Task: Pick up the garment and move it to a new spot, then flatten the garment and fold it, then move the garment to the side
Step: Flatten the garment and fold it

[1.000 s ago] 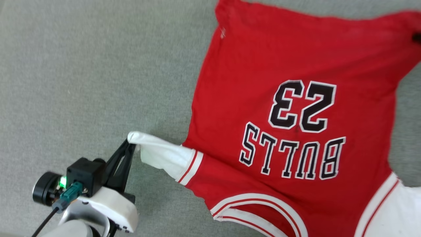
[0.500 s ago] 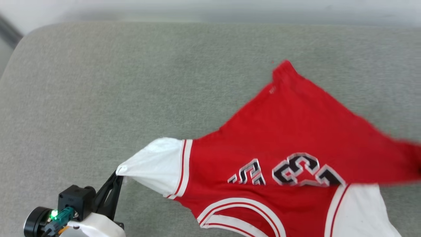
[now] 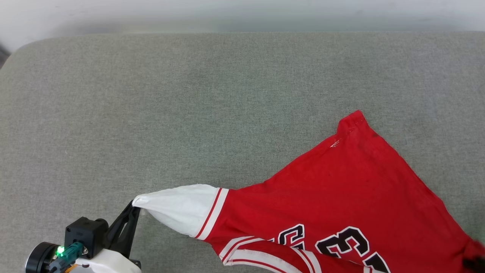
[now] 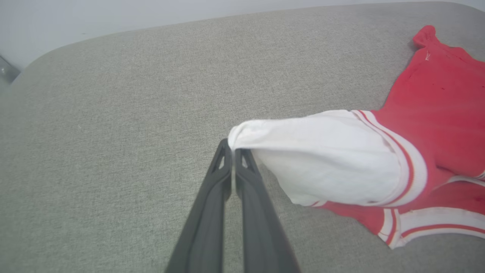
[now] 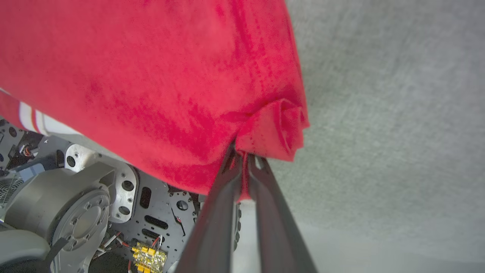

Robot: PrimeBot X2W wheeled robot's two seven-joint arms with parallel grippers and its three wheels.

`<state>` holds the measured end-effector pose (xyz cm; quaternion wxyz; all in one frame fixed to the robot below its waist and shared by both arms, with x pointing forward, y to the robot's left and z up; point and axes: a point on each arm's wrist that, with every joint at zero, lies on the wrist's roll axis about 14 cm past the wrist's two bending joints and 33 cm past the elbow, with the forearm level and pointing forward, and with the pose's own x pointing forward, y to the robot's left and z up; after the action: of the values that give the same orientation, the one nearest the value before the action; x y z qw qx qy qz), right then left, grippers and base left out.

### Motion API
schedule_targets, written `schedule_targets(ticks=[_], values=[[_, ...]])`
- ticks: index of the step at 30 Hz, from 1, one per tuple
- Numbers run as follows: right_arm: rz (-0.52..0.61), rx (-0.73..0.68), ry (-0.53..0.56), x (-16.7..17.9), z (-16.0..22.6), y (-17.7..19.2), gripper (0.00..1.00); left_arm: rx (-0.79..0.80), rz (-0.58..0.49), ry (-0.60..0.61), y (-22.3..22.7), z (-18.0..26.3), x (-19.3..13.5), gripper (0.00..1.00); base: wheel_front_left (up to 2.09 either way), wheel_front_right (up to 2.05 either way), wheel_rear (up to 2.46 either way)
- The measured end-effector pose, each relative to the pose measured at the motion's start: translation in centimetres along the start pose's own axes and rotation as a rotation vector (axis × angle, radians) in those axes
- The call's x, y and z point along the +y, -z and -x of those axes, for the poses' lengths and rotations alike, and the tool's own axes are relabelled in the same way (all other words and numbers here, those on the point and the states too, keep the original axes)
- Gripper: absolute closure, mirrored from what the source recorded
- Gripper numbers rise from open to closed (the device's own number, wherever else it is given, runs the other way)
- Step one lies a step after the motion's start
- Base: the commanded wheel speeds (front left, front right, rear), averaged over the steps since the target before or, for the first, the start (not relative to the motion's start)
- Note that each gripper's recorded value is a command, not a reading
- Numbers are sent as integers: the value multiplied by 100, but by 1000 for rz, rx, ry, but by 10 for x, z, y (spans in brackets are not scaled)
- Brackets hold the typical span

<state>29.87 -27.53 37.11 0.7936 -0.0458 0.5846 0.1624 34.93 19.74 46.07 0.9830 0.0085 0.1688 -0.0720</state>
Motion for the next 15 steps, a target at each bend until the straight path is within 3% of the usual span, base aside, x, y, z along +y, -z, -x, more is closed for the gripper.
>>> schedule_targets(ticks=[8,15], values=[[152,-335,70,-4,56,-127,0,0,-5,13,-1,-6,-2,100,0,0,0],[353,-330,79,25,64,-195,0,-11,-14,21,-5,-18,-1,100,0,0,0]])
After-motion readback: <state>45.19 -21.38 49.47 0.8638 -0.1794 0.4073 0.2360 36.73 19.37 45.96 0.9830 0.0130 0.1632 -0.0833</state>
